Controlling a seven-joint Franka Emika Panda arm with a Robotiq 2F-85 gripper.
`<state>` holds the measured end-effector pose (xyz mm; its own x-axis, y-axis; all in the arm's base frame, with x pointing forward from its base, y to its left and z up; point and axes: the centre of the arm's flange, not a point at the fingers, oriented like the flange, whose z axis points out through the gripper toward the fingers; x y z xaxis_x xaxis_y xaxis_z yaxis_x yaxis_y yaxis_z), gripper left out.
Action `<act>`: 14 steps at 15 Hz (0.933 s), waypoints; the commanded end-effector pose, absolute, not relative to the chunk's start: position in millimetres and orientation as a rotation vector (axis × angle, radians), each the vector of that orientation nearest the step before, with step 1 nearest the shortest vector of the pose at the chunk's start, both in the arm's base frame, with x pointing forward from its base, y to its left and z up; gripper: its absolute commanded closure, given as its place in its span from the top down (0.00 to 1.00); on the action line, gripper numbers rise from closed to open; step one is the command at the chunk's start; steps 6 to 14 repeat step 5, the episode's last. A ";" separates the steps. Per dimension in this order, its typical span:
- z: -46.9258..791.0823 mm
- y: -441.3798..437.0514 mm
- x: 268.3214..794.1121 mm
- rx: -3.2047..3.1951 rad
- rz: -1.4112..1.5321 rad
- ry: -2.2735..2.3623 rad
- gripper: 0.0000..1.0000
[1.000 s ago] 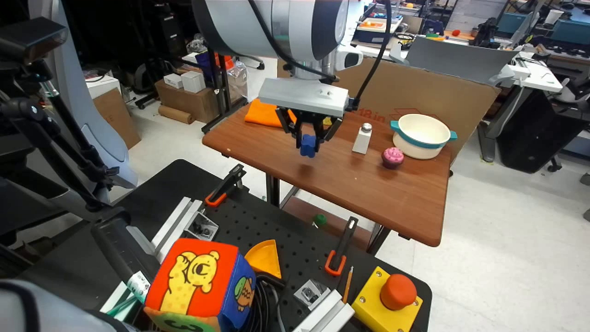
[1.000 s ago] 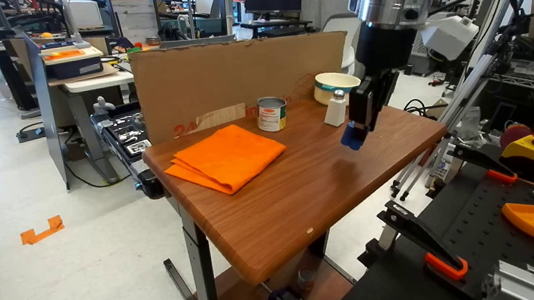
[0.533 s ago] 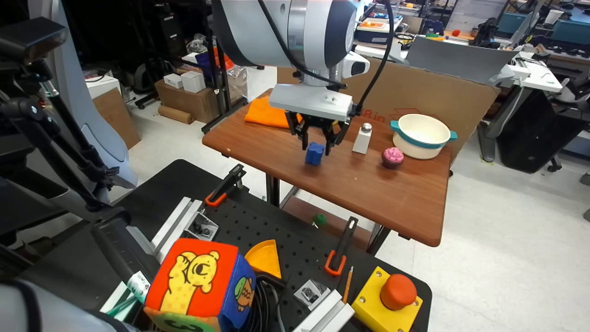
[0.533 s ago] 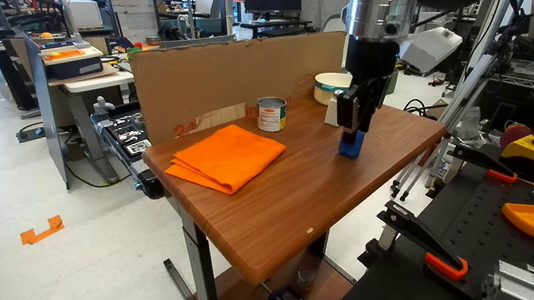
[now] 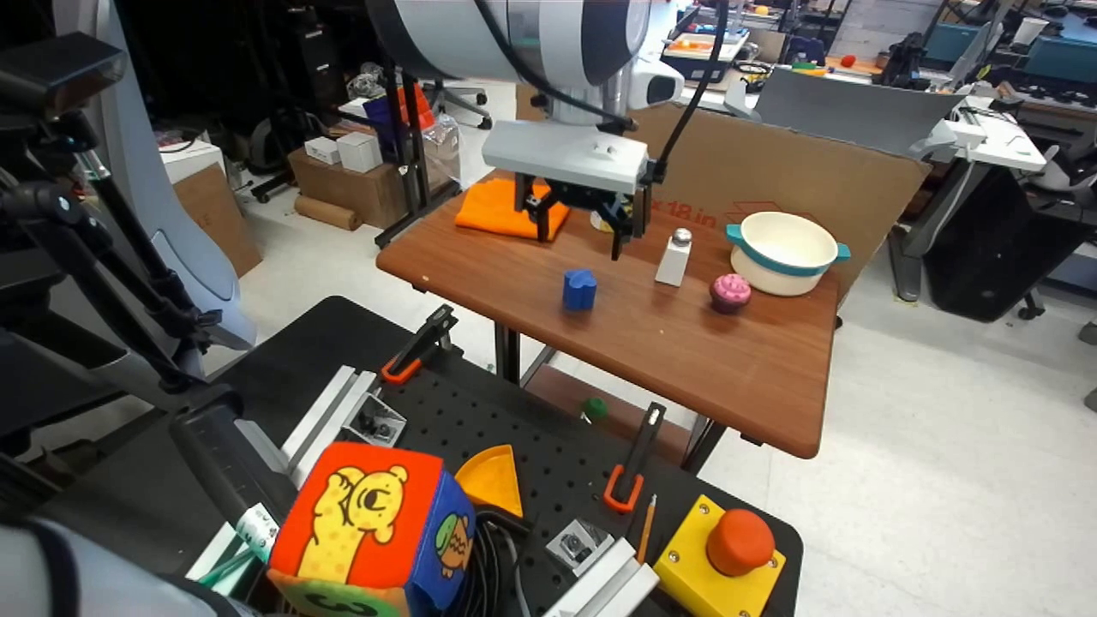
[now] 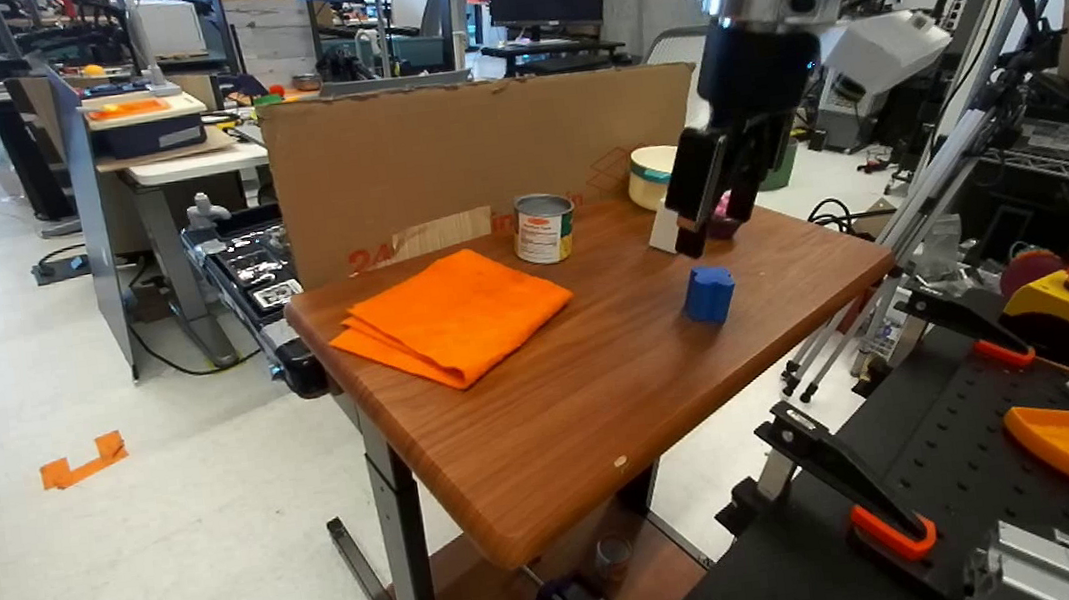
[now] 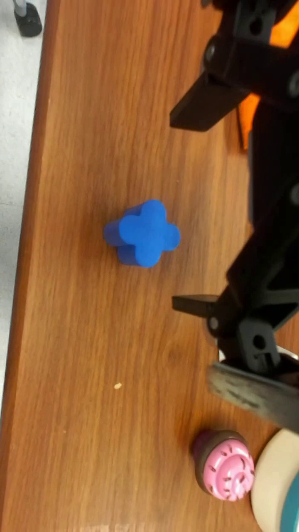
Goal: Pick the blue cube in the bowl and put it on the table
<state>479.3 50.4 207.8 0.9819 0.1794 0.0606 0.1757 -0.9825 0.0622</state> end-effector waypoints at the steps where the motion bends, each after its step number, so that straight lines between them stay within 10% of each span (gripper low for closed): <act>1: 218.9 48.2 475.7 3.073 0.120 0.276 1.00; 14: 210.2 48.5 474.7 3.073 0.095 0.274 1.00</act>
